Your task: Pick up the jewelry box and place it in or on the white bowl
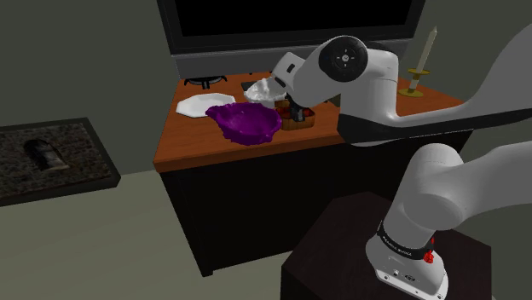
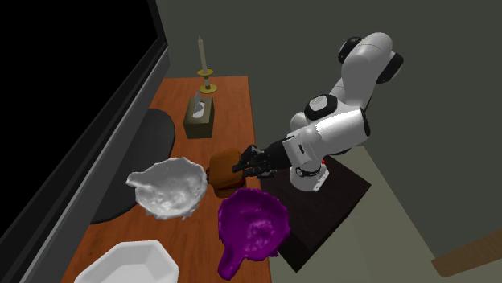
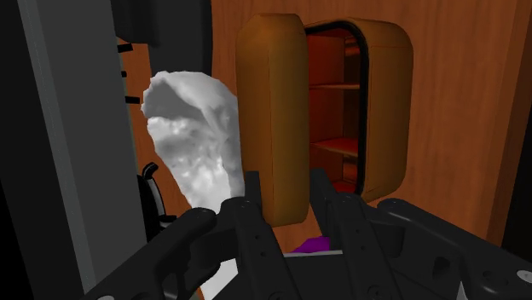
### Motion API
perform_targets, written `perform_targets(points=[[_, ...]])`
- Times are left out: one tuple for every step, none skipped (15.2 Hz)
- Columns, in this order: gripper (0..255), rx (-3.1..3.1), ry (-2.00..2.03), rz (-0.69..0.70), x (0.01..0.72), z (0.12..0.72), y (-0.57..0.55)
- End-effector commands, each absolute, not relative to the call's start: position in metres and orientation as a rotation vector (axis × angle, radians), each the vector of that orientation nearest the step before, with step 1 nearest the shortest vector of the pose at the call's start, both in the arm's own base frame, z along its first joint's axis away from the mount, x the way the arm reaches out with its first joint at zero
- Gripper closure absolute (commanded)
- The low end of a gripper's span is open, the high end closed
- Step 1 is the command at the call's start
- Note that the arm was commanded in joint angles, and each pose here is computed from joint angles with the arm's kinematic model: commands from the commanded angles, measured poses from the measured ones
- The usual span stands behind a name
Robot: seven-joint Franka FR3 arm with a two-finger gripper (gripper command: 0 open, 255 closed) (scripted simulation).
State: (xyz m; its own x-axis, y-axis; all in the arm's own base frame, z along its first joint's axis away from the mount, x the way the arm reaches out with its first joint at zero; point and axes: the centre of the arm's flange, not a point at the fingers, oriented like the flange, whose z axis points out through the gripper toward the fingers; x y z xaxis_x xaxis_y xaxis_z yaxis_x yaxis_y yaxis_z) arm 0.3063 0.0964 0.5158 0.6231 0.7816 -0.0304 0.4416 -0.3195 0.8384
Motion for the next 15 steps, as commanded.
perform_targets(points=[[255, 1.963, 0.965, 0.484, 0.306, 0.515, 0.096], [255, 1.963, 0.965, 0.484, 0.306, 0.515, 0.096], [255, 1.963, 0.965, 0.484, 0.306, 0.521, 0.096], [255, 1.963, 0.965, 0.484, 0.306, 0.526, 0.096], [255, 1.963, 0.965, 0.484, 0.306, 0.531, 0.096], [255, 1.963, 0.965, 0.484, 0.306, 0.537, 0.096], [255, 1.963, 0.965, 0.484, 0.306, 0.542, 0.096], [255, 1.963, 0.965, 0.484, 0.306, 0.547, 0.096], [255, 1.963, 0.965, 0.484, 0.306, 0.552, 0.096], [255, 1.963, 0.965, 0.484, 0.306, 0.558, 0.096], [255, 1.963, 0.965, 0.484, 0.306, 0.563, 0.096], [255, 1.963, 0.965, 0.484, 0.306, 0.568, 0.096], [255, 1.963, 0.965, 0.484, 0.306, 0.573, 0.096], [255, 1.963, 0.965, 0.484, 0.306, 0.579, 0.096], [255, 1.963, 0.965, 0.484, 0.306, 0.584, 0.096]])
